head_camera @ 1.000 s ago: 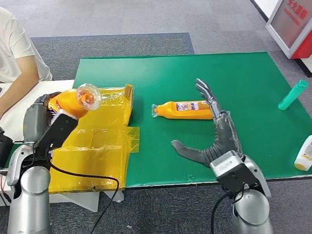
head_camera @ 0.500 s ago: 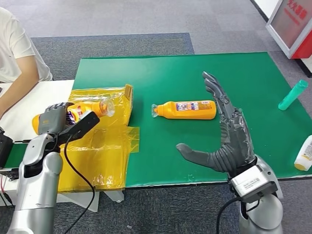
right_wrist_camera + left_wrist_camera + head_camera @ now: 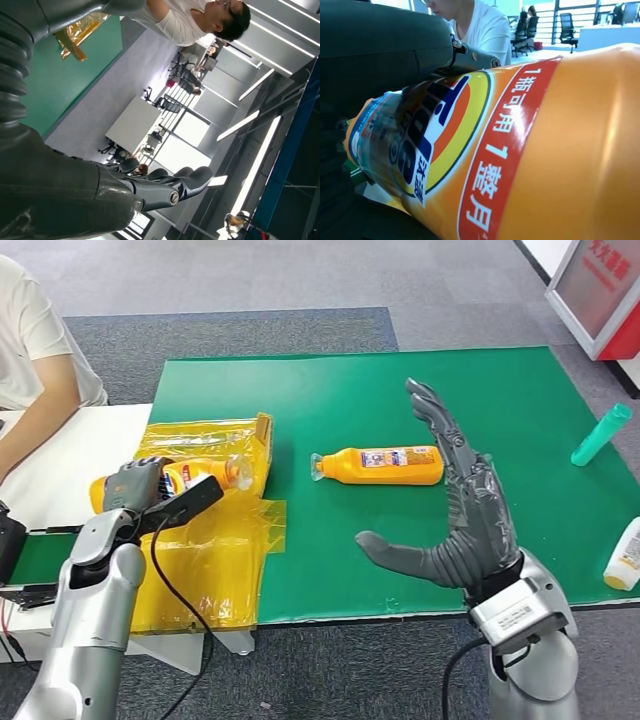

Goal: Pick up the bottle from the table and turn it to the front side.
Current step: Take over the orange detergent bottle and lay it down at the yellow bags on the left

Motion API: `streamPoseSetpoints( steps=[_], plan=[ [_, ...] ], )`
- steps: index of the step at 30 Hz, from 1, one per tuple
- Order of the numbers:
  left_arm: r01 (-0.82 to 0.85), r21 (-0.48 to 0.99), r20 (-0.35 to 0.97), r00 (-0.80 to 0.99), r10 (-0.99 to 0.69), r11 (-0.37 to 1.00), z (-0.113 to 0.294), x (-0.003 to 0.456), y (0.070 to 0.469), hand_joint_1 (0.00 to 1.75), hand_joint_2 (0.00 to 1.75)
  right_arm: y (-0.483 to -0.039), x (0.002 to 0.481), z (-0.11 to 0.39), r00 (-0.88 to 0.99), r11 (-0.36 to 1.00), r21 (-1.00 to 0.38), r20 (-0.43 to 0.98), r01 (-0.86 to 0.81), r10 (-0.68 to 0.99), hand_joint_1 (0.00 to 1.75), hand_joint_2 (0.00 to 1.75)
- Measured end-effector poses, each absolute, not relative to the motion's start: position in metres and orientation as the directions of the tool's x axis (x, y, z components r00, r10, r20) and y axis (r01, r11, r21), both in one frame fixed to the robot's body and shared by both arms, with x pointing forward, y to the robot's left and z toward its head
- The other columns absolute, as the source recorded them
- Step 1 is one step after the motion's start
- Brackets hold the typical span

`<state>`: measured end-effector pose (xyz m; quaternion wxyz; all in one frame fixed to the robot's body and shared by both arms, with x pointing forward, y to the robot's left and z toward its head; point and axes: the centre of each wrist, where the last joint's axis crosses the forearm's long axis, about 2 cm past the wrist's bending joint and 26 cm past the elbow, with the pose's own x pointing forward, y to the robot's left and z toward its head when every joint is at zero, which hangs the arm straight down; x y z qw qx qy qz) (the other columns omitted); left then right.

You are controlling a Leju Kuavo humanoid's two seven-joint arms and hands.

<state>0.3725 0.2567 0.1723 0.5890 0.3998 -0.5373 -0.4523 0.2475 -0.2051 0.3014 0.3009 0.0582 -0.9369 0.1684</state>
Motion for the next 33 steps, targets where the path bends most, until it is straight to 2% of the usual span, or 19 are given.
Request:
streamPoseSetpoints(
  steps=[9,28,30,32,33],
  plan=[
    [0.135,0.964,0.234,-0.011,-0.972,0.230,0.166,0.375,0.247,1.75,1.75,-0.203,0.248,0.302,-0.818,0.934,-0.284,0.575,-0.216,-0.014,0.00,1.75],
    [0.203,0.971,0.174,-0.223,-0.959,0.129,0.152,0.374,0.190,1.73,1.75,-0.199,0.246,0.300,-0.839,0.928,-0.296,0.543,-0.225,-0.031,0.00,1.75],
    [0.212,0.969,0.177,-0.224,-0.958,0.130,0.148,0.373,0.189,1.22,1.75,-0.199,0.246,0.300,-0.840,0.928,-0.296,0.542,-0.225,-0.031,0.00,1.75],
    [0.222,0.966,0.180,-0.222,-0.958,0.130,0.145,0.372,0.189,0.86,1.75,-0.199,0.246,0.300,-0.842,0.928,-0.297,0.539,-0.224,-0.030,0.00,1.75],
    [0.228,0.965,0.181,-0.219,-0.959,0.130,0.143,0.372,0.189,1.10,1.75,-0.199,0.246,0.300,-0.843,0.928,-0.298,0.537,-0.223,-0.030,0.00,1.75]
  ],
)
